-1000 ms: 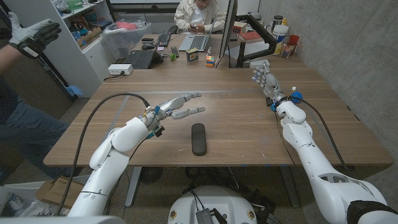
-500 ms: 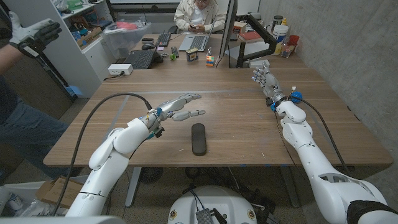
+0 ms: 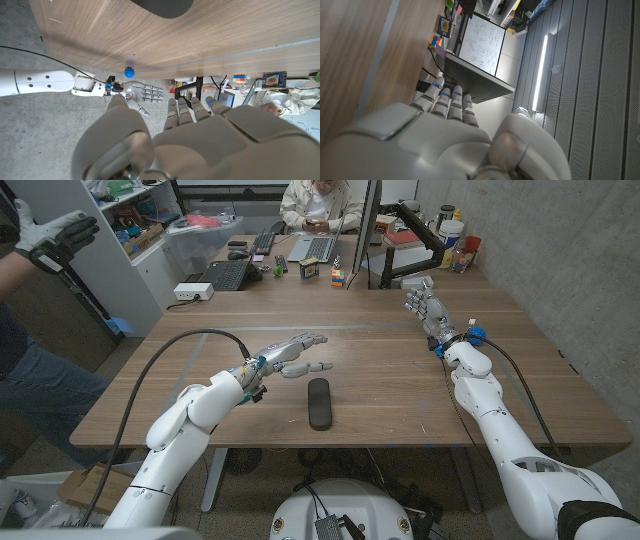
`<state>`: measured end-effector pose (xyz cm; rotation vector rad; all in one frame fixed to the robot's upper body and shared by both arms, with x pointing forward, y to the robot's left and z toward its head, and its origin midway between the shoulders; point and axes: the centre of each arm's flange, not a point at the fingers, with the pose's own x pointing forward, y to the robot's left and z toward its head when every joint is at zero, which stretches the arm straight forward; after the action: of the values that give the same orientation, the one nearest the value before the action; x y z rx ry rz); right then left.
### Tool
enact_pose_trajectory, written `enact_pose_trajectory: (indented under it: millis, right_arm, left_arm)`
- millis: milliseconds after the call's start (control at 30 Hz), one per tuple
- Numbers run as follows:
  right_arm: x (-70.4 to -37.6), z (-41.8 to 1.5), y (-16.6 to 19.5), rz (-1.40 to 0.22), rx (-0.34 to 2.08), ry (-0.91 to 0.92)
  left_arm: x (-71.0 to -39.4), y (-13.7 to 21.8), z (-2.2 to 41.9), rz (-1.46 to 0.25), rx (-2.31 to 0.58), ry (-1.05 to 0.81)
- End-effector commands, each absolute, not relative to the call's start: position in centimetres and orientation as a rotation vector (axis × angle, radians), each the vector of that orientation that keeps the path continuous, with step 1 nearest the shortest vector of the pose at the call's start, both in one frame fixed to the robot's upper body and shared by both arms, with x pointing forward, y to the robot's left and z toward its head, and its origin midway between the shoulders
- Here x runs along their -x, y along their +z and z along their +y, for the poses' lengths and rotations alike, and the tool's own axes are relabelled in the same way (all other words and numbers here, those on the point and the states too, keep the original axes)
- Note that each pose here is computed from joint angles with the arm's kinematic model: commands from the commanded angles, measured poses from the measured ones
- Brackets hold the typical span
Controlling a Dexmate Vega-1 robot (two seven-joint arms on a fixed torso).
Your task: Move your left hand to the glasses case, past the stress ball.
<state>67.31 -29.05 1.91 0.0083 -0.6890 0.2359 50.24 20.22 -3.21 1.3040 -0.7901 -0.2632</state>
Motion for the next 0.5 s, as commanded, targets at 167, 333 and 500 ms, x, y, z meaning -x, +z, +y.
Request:
enact_pose_trajectory:
  millis: [167,333,500]
  right_arm:
    - [-67.06,-29.45,1.77,-0.692,-0.013,0.231]
    - [-67.01,-29.52,1.68,-0.692,-0.016,0.229]
    - [-66.99,-29.47,1.71,-0.693,-0.015,0.231]
  left_arm:
    - [-50.4,-3.69,19.11,-0.811,-1.367,-0.266]
    - [-50.17,-3.78,18.86,-0.824,-1.415,-0.243]
    - [-49.94,-3.9,18.75,-0.828,-1.444,-0.246]
